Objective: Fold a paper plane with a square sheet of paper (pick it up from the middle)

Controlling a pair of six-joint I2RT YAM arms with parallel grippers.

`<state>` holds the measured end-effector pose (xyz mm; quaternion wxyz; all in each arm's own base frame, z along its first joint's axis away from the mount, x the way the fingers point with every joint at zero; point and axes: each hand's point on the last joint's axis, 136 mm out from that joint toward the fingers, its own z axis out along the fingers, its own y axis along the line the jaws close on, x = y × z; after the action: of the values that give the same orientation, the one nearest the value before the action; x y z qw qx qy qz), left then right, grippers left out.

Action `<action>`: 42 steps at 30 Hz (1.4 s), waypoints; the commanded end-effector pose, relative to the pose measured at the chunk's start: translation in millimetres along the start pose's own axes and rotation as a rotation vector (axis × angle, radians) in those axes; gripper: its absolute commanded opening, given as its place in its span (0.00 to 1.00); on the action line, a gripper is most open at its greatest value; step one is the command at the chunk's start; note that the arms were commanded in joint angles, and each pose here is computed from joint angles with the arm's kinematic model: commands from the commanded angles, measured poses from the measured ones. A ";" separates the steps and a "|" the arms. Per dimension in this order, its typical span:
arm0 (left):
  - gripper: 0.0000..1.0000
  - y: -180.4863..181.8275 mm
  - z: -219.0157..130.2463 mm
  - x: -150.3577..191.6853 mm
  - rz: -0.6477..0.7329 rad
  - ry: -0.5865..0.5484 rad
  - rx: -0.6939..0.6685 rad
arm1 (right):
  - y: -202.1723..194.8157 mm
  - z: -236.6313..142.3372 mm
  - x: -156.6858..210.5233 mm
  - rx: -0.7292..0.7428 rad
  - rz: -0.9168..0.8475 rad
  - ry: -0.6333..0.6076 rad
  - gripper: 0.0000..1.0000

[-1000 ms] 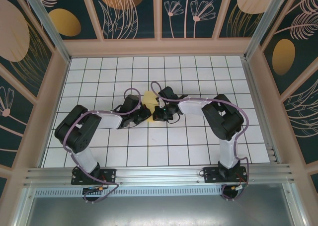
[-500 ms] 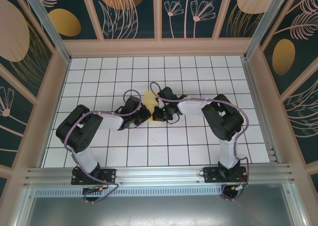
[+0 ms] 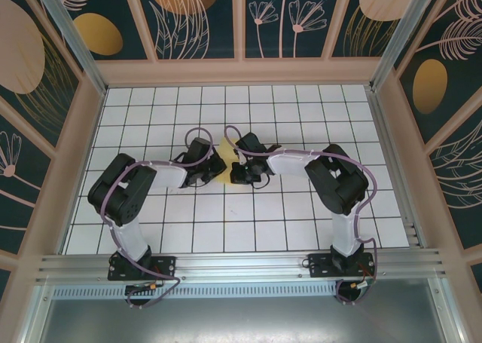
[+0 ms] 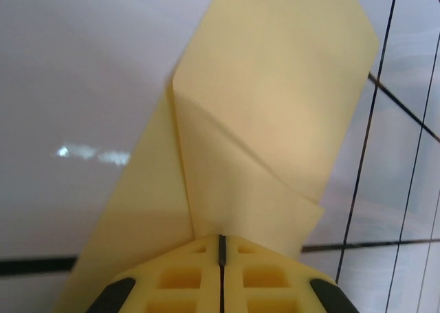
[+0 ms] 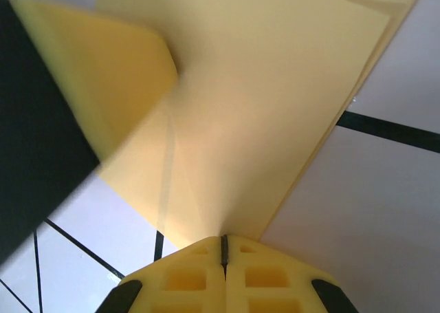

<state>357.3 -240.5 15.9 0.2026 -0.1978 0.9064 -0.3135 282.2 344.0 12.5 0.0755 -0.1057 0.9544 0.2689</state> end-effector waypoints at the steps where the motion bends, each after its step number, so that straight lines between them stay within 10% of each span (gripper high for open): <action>1: 0.10 16.3 4.8 -19.4 0.041 -0.042 -0.085 | -84.3 27.3 67.0 0.300 0.057 0.196 0.04; 23: 0.15 34.9 -4.1 -73.9 0.151 -0.145 -0.230 | -75.6 26.6 62.4 0.263 0.054 0.180 0.04; 34: 0.35 4.5 -57.7 -90.2 0.196 -0.248 -0.191 | 27.0 -45.7 -48.8 -0.003 -0.028 -0.162 0.22; 42: 0.50 -3.8 -71.9 -65.1 0.177 -0.207 -0.052 | 19.8 -58.7 -80.0 0.012 -0.009 -0.245 0.24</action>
<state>385.6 -169.4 84.2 0.3246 -0.1602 0.9072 -0.2146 336.0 345.0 79.3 0.1747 -0.0825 0.9406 0.2790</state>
